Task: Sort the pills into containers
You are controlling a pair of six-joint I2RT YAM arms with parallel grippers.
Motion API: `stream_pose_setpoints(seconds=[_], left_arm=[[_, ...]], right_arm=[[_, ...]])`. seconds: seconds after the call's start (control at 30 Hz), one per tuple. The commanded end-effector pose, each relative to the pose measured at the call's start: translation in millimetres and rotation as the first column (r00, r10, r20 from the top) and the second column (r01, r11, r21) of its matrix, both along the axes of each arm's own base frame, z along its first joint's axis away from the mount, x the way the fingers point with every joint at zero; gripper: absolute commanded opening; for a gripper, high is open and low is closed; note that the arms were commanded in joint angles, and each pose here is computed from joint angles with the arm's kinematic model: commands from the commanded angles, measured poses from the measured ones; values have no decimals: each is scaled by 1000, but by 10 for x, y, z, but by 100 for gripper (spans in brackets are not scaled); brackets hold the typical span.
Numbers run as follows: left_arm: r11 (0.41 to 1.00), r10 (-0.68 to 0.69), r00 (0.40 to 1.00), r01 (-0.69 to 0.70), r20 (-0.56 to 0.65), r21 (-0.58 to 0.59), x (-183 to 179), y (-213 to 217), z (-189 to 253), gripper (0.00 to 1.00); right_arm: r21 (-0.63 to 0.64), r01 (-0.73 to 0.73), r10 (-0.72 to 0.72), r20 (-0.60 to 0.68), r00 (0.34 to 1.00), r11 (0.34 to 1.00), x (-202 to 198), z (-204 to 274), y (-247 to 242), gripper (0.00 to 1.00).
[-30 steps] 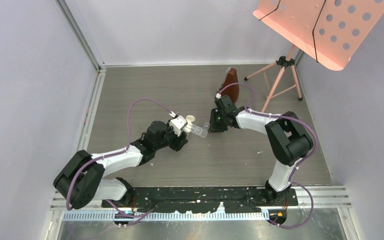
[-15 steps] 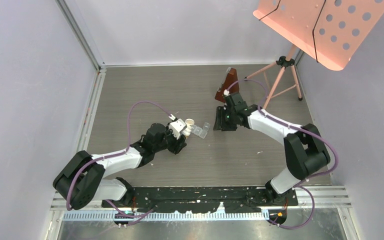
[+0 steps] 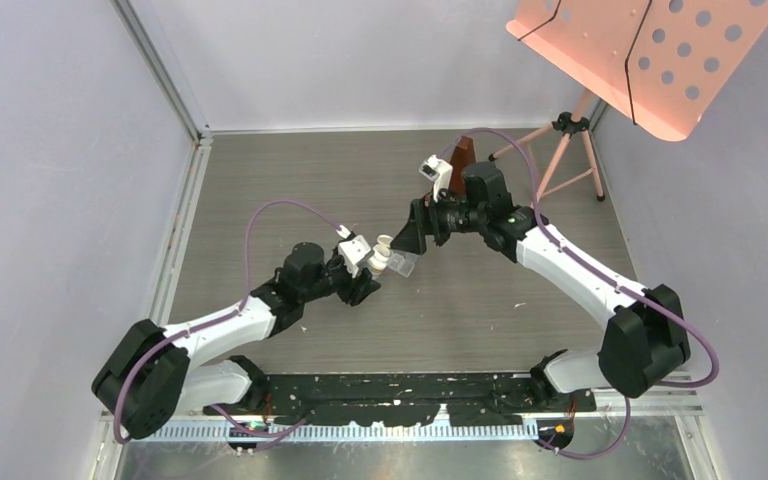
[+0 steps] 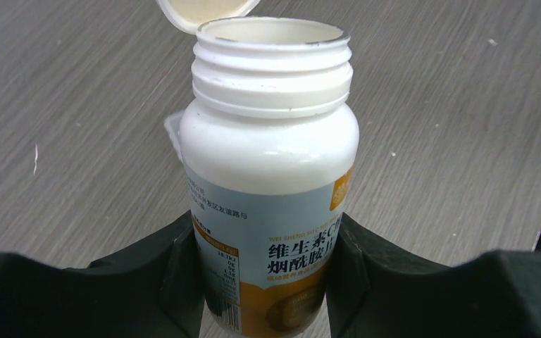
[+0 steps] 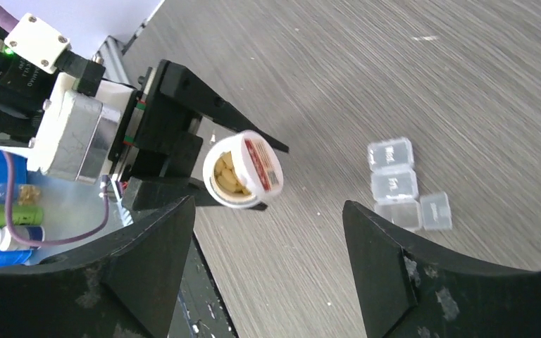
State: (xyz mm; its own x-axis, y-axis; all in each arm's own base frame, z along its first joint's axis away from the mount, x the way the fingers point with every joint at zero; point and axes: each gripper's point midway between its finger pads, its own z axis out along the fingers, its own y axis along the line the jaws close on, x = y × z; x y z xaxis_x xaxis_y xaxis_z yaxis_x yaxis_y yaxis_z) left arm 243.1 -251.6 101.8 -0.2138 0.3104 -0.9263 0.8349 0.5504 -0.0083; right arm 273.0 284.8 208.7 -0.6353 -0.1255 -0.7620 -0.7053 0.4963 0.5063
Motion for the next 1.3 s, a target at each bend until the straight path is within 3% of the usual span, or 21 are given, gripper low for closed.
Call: stream_pose_setpoints(seconds=[0.0,0.2,0.47,0.63,0.83,0.9,0.93,0.97,1.27], left_arm=[[990,-103,990,111,94,-86,-36,-194,469,0],[983,-121,982,139,145,-119,-70,-212,661,5],[966,-84,973,133,213,-223,-97,-203,1091,20],[953,-51,967,122,250,-278,-121,-161,1334,32],[934,73,956,34,284,-356,-42,-17,1612,57],[927,105,948,16,301,-374,-16,21,1686,76],[924,124,943,4,308,-383,2,43,1719,93],[921,144,939,-11,313,-390,25,65,1738,99],[899,188,895,9,404,-438,54,107,2036,99]], right_arm=[[21,-165,160,136,978,986,-13,300,236,81],[12,-180,177,143,974,983,36,436,377,42],[28,-213,210,92,973,977,-99,540,375,11],[65,-171,165,90,982,983,-129,844,344,5],[134,-127,126,19,992,983,-178,1213,374,5],[157,-113,116,-10,993,981,-189,1299,388,5],[169,-102,108,-30,994,980,-198,1352,394,5],[175,-92,101,-42,994,980,-189,1373,399,5],[236,-70,95,-97,991,969,-231,1802,434,5]])
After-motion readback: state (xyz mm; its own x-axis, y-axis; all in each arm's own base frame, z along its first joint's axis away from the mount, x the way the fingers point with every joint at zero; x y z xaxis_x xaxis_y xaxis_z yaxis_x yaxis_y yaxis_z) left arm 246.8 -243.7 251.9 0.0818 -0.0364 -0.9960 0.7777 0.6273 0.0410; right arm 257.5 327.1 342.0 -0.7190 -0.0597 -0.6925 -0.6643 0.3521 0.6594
